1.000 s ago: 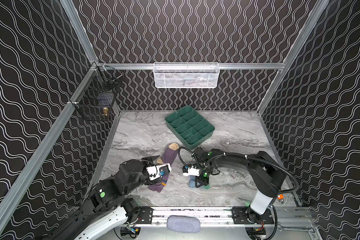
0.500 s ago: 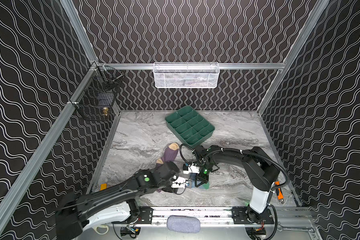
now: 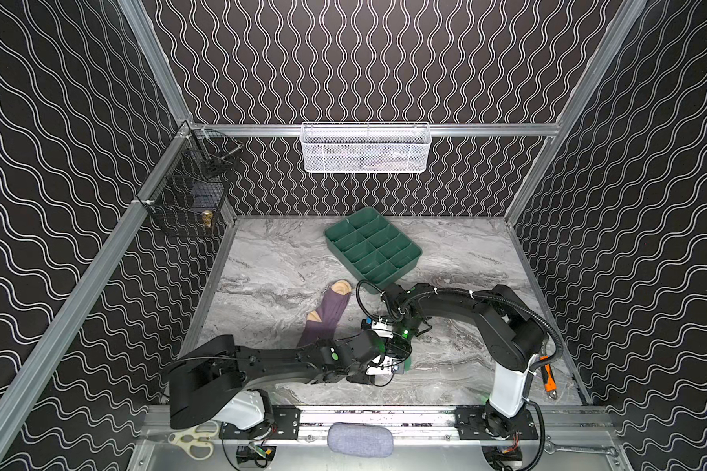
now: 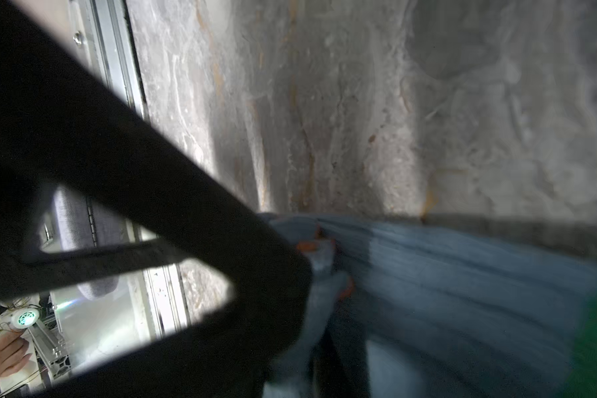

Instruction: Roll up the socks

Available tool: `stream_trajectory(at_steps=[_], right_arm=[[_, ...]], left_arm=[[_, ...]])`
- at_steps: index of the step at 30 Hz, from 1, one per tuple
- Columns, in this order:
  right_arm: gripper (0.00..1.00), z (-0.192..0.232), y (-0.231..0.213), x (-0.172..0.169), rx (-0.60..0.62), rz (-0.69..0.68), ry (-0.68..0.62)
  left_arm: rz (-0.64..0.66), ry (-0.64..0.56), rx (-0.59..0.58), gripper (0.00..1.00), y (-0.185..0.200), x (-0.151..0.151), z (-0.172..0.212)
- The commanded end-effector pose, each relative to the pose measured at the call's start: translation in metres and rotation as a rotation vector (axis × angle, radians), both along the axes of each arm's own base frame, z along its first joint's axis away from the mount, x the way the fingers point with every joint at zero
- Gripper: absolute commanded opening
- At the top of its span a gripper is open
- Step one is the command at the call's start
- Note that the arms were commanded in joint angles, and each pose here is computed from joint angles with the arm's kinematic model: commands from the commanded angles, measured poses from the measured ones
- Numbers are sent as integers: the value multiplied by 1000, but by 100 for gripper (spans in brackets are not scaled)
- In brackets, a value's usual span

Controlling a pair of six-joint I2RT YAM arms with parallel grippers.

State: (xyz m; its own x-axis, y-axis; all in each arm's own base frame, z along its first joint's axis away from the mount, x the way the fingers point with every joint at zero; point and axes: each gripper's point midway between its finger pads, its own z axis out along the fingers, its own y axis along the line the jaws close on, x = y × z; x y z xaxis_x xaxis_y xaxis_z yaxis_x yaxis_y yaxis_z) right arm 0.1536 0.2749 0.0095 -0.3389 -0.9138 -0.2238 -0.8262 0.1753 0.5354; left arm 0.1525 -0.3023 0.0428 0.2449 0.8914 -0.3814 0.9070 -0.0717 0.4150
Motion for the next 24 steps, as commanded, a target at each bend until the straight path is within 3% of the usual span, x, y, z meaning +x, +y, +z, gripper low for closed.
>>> stream_trajectory(at_steps=[1,11,15,19,20,21,24], right_arm=[[0,-45,-19,55,-149,30,-324],[0,-43,-15,53,-122,15,-303],[0,-42,-16,50,-114,8,-296],[0,-37,-17,50,-100,-9,-305],[0,-35,-17,52,-95,-18,-309],[3,-33,-16,53,-89,-30,-307],[26,-8,-9,60,-19,-64,-358]], left_arm=[[12,11,-53,68,-15,2,0],[7,31,35,46,-12,1,-25],[8,30,77,19,-8,2,-34],[3,48,117,0,-4,0,-41],[-3,57,124,0,-4,-1,-43],[-7,64,132,0,-4,-3,-44],[-17,83,152,0,-1,-6,-48]])
